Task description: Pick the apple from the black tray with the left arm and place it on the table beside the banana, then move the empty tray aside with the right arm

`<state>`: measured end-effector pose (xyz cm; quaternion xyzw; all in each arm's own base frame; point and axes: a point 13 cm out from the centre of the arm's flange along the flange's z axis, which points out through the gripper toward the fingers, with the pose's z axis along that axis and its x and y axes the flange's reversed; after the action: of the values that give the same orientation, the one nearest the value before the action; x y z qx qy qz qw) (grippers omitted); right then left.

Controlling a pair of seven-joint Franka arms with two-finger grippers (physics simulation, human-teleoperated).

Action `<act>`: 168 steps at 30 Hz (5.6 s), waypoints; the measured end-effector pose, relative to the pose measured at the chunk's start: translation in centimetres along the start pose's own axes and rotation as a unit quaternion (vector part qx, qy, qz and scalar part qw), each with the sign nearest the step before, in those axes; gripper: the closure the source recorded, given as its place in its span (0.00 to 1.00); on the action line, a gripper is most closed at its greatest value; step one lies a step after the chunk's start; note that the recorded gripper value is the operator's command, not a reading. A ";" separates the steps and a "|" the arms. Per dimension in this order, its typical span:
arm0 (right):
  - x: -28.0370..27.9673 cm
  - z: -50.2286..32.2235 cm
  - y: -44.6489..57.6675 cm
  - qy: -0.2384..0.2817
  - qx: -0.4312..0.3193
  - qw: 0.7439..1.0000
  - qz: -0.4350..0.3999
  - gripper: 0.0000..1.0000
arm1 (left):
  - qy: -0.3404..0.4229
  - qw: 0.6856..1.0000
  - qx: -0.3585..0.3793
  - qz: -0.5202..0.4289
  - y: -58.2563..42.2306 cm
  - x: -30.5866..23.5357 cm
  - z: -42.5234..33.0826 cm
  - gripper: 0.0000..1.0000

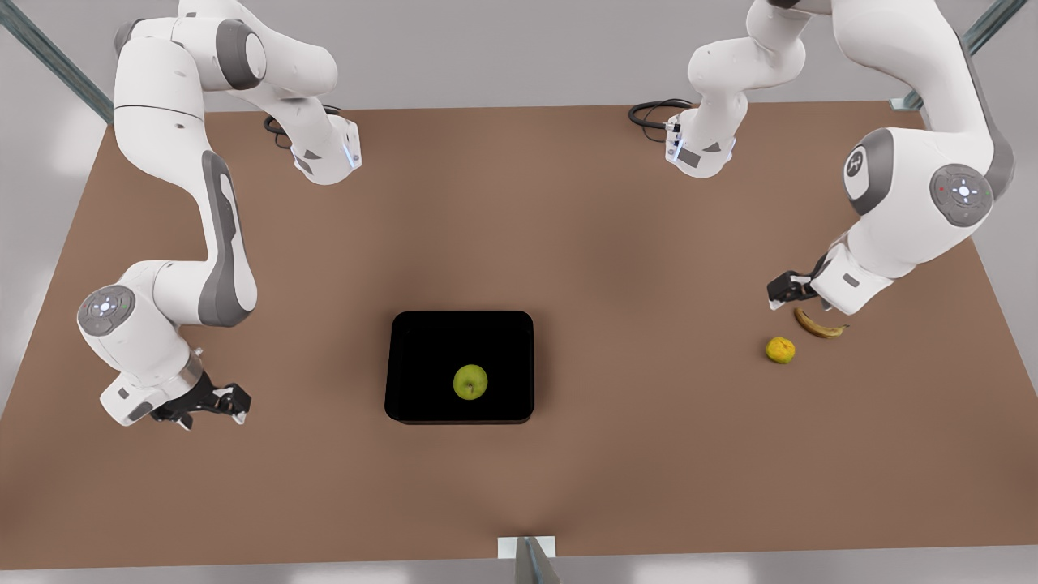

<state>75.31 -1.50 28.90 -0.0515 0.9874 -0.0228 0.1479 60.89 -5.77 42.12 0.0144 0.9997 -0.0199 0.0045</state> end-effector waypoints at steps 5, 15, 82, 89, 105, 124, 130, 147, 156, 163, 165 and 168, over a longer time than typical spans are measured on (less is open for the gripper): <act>-0.2 0.5 0.0 -0.004 0.000 1.000 -0.005 0.00 | -0.006 0.999 -0.019 0.034 -2.4 -0.7 0.7 0.00; -1.7 2.1 -0.3 -0.011 0.003 1.000 -0.011 0.00 | 0.039 0.968 -0.025 0.247 -38.1 10.9 12.2 0.00; -1.4 1.9 -0.1 -0.003 0.002 1.000 -0.019 0.00 | -0.224 0.966 0.117 -0.044 -55.7 -4.2 38.4 0.00; -1.4 2.0 0.0 -0.002 0.002 1.000 -0.019 0.00 | -0.230 0.965 0.120 -0.043 -55.7 -4.5 38.1 0.15; -0.8 -8.4 2.6 0.007 -0.009 0.999 -0.034 0.00 | -0.019 0.985 0.110 -0.133 -35.8 -11.0 17.1 0.15; 16.2 -11.3 32.1 0.240 -0.067 0.966 0.071 0.00 | 0.114 0.991 -0.074 0.018 3.8 -13.0 32.7 0.00; 15.9 -3.8 32.2 0.258 -0.033 0.949 0.178 0.00 | 0.099 0.987 -0.084 0.090 4.0 -14.0 30.5 0.00; 15.4 4.3 29.1 0.245 0.003 0.939 0.243 0.01 | 0.028 0.999 -0.035 0.010 7.5 0.2 -0.1 0.00; 15.1 8.3 25.9 0.239 0.006 0.943 0.232 0.01 | -0.012 1.000 -0.012 0.025 4.1 -2.1 1.7 0.00; 13.9 7.3 29.5 0.221 -0.025 0.954 0.199 0.00 | -0.027 0.999 -0.019 0.039 1.8 -4.6 3.4 0.00; 14.1 7.8 29.7 0.223 -0.026 0.955 0.195 0.01 | -0.031 0.999 -0.019 0.039 1.6 -4.9 3.5 0.00; 14.0 8.6 28.3 0.224 -0.021 0.955 0.196 0.01 | -0.034 0.999 -0.020 0.036 1.7 -5.2 3.5 0.00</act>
<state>61.79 24.83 14.96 0.1462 0.9862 0.0164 -0.0761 66.13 -4.35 38.59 0.0499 0.9980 0.0001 0.0398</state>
